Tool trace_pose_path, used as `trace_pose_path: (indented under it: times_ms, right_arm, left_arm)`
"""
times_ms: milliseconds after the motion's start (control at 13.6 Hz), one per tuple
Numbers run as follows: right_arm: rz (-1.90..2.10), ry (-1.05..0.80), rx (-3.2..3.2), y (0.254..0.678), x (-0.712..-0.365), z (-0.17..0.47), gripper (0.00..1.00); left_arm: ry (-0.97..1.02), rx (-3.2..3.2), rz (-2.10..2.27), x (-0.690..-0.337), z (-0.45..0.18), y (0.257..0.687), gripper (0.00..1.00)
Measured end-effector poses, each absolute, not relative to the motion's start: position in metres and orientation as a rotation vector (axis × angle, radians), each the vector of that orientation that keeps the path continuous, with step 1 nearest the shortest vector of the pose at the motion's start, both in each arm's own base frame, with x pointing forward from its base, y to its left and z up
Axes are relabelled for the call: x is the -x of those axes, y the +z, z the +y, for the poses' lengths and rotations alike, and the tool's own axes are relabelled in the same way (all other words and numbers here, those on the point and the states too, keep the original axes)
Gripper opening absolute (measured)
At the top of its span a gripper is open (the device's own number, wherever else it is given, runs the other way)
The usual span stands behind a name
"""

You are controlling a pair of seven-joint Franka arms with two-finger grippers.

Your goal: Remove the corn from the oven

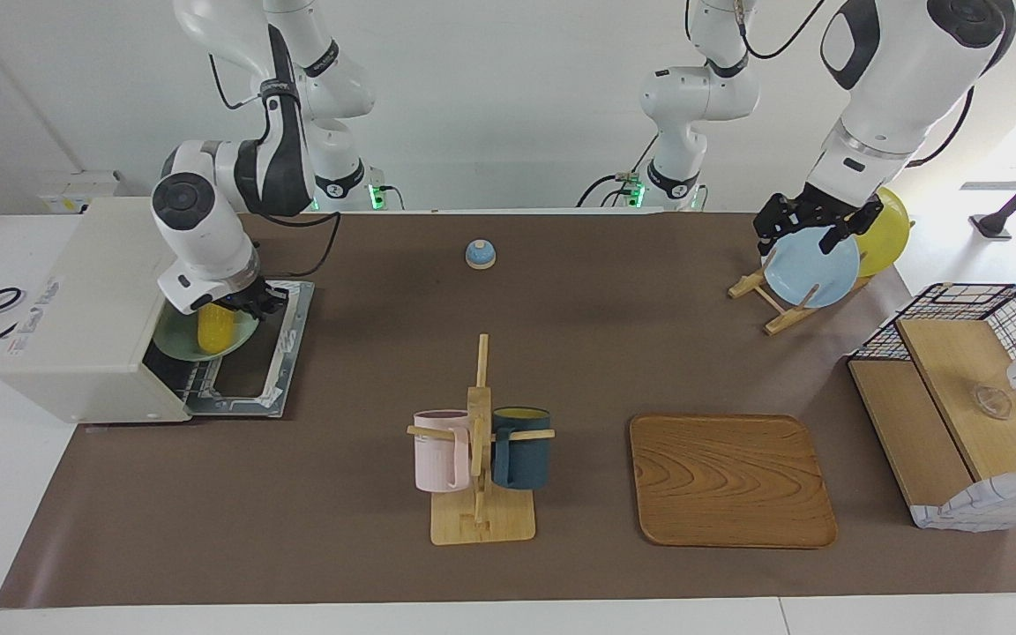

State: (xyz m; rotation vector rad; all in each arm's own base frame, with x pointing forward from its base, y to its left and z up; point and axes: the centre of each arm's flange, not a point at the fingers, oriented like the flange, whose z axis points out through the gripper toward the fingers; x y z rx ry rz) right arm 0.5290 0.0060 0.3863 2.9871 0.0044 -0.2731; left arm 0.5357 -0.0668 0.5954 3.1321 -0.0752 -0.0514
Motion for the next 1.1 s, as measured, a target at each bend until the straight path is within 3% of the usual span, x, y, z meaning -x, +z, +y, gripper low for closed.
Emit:
trace_pose_path:
  times_ms: [442,736,883,1104]
  right_arm:
    - [-0.105,-0.144,-2.992,0.419,-0.551,0.246,0.03]
    - [-0.277,-0.084,-3.069,0.359,-0.536,0.405,0.03]
    - [-0.296,-0.072,-3.079,0.326,-0.526,0.431,0.03]
    - [-0.404,-0.124,-3.118,0.325,-0.534,0.424,0.03]
  left_arm:
    - [-0.051,-3.132,-0.075,-0.536,-0.067,0.595,1.0]
    - [-0.051,-3.132,-0.075,-0.536,-0.067,0.595,1.0]
    - [-0.051,-3.132,-0.073,-0.536,-0.066,0.595,1.0]
    - [-0.051,-3.132,-0.071,-0.536,-0.065,0.595,1.0]
